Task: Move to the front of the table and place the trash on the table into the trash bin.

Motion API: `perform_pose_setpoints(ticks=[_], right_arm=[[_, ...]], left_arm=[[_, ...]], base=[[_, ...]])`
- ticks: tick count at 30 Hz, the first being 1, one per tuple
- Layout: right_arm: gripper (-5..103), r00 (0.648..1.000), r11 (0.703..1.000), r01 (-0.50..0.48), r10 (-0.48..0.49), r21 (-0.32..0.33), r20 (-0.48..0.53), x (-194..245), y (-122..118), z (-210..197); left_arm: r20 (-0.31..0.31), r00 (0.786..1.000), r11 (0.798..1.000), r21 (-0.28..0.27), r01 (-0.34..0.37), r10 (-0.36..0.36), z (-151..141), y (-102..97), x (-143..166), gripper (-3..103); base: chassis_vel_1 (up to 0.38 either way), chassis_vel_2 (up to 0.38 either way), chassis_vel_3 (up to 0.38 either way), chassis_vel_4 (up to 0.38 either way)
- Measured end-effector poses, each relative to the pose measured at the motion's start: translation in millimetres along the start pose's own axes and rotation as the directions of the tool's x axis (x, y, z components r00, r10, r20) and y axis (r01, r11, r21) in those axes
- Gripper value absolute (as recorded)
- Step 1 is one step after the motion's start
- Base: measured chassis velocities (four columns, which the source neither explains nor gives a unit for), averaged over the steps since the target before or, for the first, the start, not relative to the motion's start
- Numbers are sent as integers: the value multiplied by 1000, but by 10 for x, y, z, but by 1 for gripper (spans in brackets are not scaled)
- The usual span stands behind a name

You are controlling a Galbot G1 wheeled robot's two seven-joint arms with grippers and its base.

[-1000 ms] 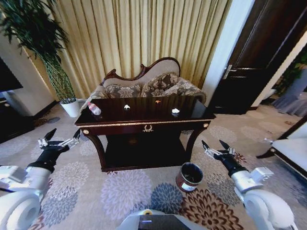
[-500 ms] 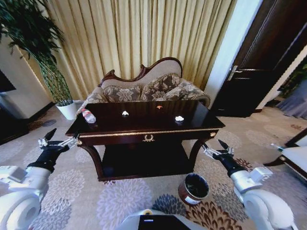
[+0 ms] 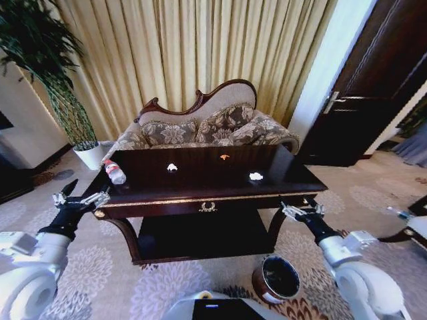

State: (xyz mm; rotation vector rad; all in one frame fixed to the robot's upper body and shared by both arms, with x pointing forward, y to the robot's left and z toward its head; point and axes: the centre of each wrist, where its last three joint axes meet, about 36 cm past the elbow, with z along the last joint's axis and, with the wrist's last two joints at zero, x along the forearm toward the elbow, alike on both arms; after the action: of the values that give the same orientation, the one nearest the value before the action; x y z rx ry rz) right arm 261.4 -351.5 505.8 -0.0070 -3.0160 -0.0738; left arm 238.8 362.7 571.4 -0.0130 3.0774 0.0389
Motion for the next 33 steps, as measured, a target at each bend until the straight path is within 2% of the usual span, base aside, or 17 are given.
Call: perform_pose_setpoints(ticks=[5, 11, 15, 18, 19, 21, 22, 24, 33], right_arm=[[100, 998, 997, -68, 67, -44, -21, -199, 41, -312], [100, 994, 994, -81, 75, -73, -80, -339, 71, -618], [100, 994, 997, -48, 41, -65, -100, -413, 41, -733], [100, 993, 999, 44, -47, -28, -105, -502, -5, -840], [100, 993, 999, 44, -47, -28, -105, -502, -5, -840], [100, 986, 992, 125, -124, 5, -115, -575, -41, -923], [100, 986, 992, 125, -124, 5, -115, -575, -41, -923], [100, 971, 980, 196, -188, 42, -149, -685, -114, -996], [100, 948, 968, 241, -221, 66, -227, -1103, -302, -1200]], left_arm=[[8, 1000, 1000, 0, -5, 5, -18, -32, 34, 100], [8, 1000, 1000, 4, 2, -2, -16, -60, 69, 100], [1, 1000, 1000, 5, 6, -6, 9, -93, 91, 100], [-4, 1000, 1000, 8, 2, -2, 26, -154, 110, 100], [-4, 1000, 1000, 8, 2, -2, 26, -154, 110, 100], [-10, 1000, 1000, 10, -2, 2, 37, -187, 111, 100], [-10, 1000, 1000, 10, -2, 2, 37, -187, 111, 100], [-21, 1000, 1000, 10, 1, -1, 46, -206, 100, 100], [-37, 999, 1000, -9, -3, 2, 30, -205, 89, 100]], base=[[0, 0, 0, 0], [0, 0, 0, 0], [0, 0, 0, 0], [0, 0, 0, 0], [0, 0, 0, 0], [0, 0, 0, 0], [0, 0, 0, 0], [0, 0, 0, 0], [0, 0, 0, 0]])
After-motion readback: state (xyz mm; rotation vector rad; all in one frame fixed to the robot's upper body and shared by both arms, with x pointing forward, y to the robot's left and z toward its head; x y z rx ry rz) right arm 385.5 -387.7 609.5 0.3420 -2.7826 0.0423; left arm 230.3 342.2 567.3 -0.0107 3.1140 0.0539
